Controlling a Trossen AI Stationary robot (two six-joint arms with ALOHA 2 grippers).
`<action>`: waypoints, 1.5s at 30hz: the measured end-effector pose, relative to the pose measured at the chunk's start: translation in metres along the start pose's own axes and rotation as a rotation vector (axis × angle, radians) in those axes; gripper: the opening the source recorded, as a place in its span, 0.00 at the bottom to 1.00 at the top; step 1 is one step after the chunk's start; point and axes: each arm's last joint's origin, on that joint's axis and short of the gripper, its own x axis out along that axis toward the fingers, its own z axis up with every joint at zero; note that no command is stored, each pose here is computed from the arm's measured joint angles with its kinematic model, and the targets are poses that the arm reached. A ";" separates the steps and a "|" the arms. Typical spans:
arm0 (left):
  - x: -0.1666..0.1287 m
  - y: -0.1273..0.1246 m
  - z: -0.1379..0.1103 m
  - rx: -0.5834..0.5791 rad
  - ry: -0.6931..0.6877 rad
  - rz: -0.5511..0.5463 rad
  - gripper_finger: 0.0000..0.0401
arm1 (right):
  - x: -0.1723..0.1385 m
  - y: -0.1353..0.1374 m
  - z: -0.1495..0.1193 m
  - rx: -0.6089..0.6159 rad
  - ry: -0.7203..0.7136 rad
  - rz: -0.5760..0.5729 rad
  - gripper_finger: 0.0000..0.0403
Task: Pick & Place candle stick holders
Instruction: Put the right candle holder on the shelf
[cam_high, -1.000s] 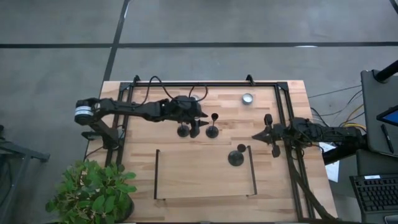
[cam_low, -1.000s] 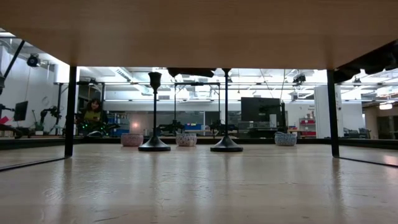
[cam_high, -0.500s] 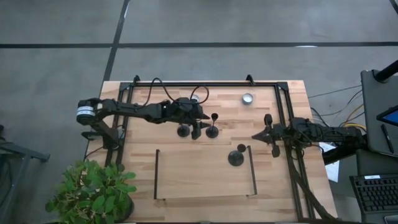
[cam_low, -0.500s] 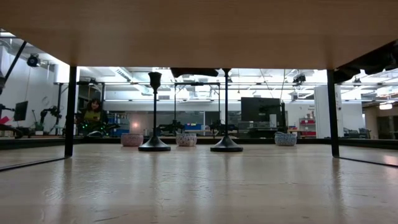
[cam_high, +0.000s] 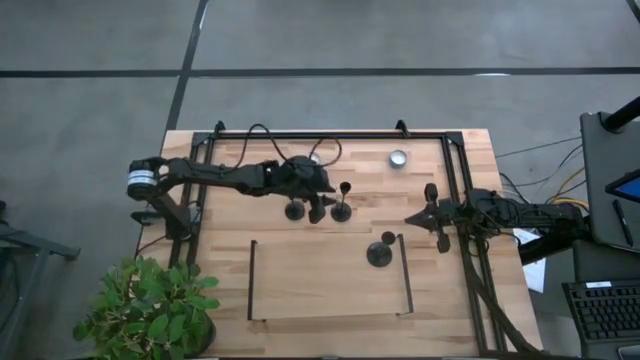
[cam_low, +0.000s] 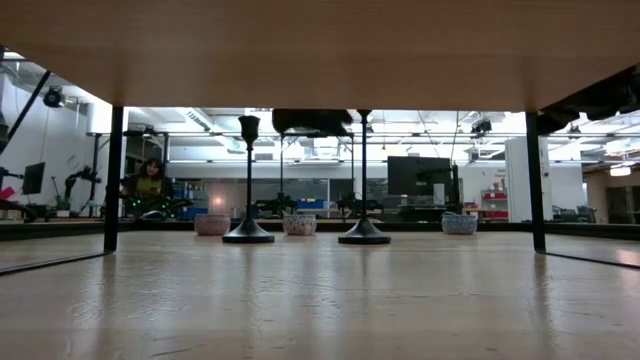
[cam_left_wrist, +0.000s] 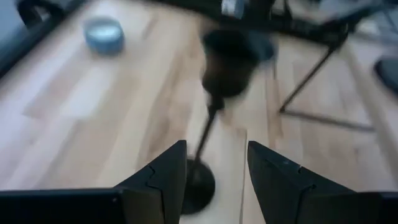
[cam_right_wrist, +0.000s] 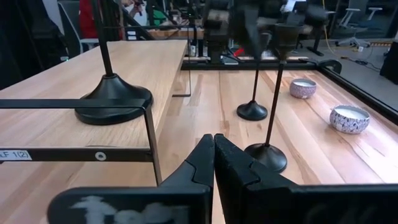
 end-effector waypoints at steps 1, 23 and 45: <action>0.002 -0.002 -0.001 0.006 0.005 -0.007 0.41 | 0.000 0.000 0.000 -0.003 0.000 0.000 0.02; 0.032 -0.011 -0.012 0.040 -0.018 0.009 0.41 | 0.000 0.000 0.000 -0.015 0.002 0.001 0.02; 0.028 -0.006 -0.009 -0.030 0.106 0.130 0.41 | 0.006 -0.001 -0.006 0.036 0.085 -0.002 0.02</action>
